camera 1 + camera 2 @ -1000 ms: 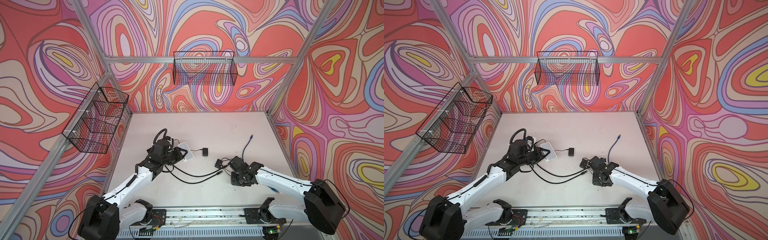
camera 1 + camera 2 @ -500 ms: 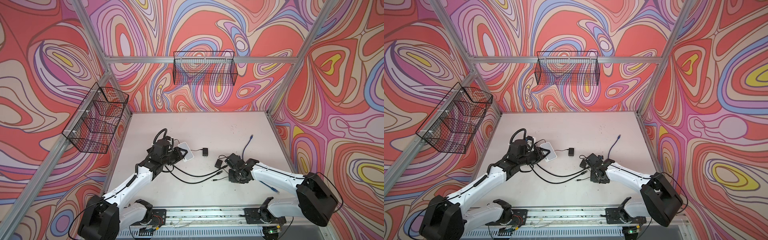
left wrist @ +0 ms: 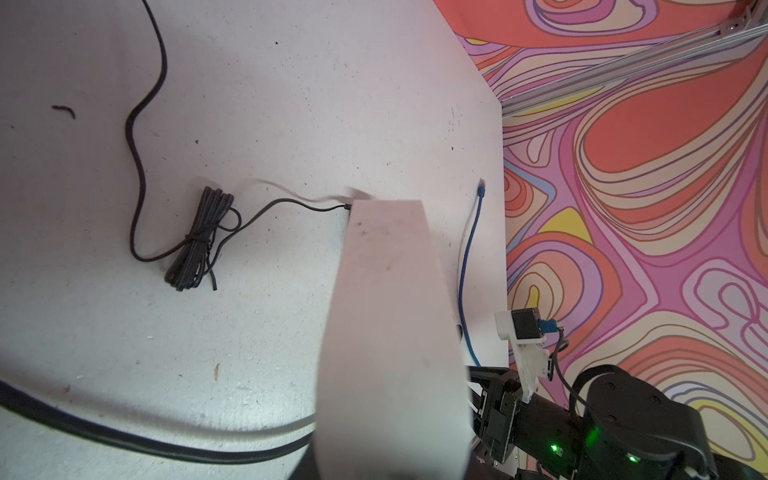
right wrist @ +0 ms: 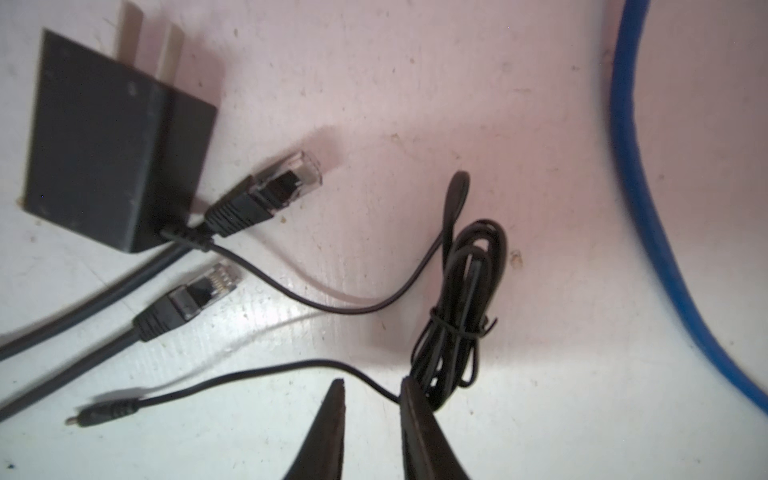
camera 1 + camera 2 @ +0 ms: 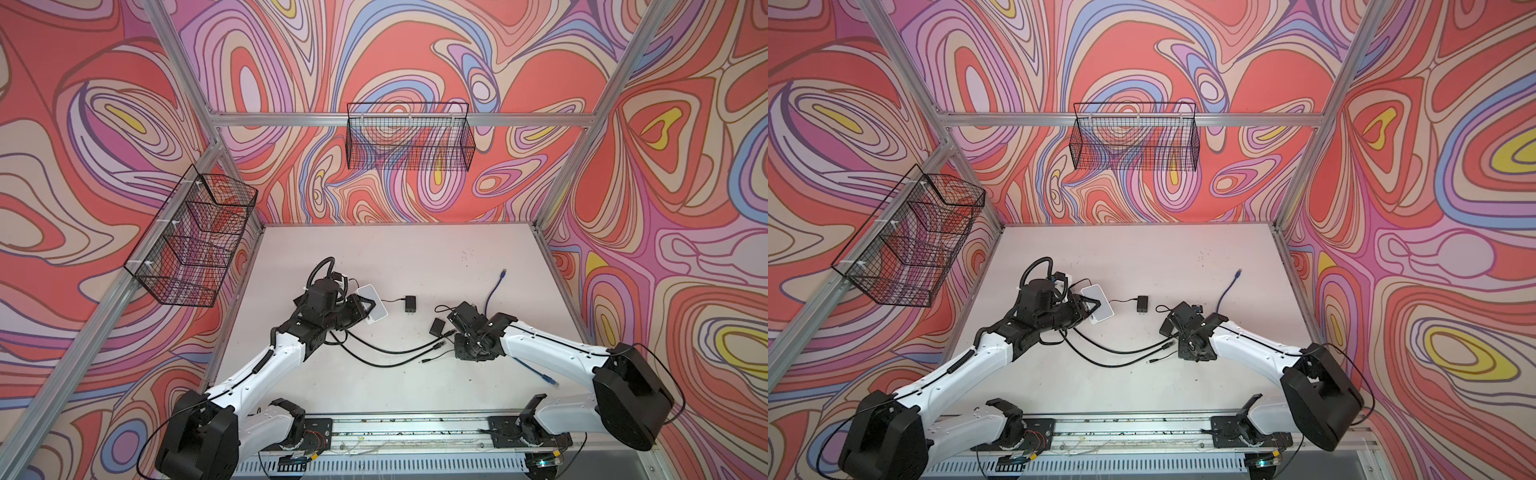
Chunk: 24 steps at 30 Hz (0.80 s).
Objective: Insert the plug into the switch port
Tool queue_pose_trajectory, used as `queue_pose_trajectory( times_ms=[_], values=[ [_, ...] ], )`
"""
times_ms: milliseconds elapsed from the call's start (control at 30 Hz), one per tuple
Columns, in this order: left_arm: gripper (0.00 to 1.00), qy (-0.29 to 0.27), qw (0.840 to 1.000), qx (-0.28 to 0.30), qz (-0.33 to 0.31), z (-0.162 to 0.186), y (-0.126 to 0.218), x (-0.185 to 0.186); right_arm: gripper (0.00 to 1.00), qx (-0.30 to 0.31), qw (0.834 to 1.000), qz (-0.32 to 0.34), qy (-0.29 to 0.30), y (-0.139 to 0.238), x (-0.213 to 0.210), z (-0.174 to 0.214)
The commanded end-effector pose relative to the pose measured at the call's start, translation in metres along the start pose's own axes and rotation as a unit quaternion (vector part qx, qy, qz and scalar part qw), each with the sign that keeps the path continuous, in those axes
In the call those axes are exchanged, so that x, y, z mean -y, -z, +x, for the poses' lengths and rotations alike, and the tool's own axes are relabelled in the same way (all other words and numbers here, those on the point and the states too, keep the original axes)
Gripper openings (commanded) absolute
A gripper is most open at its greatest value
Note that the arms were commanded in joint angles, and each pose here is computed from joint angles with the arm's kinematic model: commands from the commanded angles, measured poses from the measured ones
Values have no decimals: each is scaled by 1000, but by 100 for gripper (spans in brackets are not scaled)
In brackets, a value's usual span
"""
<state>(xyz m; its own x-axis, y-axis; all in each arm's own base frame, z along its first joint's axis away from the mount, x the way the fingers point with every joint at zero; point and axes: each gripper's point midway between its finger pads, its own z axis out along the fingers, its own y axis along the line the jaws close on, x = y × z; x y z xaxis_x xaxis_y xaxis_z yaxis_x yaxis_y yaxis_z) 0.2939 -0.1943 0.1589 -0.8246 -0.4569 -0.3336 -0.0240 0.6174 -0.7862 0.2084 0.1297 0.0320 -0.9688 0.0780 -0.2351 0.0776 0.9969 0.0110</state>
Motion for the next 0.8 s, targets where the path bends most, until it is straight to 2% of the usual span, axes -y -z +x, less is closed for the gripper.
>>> queue_pose_trajectory(
  times_ms=[0,267,467,633,767],
  values=[
    [9,-14,1000,15,16,-12,6,16,20,11,1000,9,4,-1,-1,-9],
    [9,-17,1000,16,12,-12,8,15,14,8,1000,7,0,-10,1,-15],
    [9,-18,1000,16,12,-12,8,15,0,6,1000,3,-13,-17,5,-14],
    [9,-19,1000,17,11,-12,9,15,0,9,999,-31,-17,-11,0,-16],
    [9,-17,1000,16,11,-12,7,15,16,11,998,-62,1,-4,-10,-17]
  ],
)
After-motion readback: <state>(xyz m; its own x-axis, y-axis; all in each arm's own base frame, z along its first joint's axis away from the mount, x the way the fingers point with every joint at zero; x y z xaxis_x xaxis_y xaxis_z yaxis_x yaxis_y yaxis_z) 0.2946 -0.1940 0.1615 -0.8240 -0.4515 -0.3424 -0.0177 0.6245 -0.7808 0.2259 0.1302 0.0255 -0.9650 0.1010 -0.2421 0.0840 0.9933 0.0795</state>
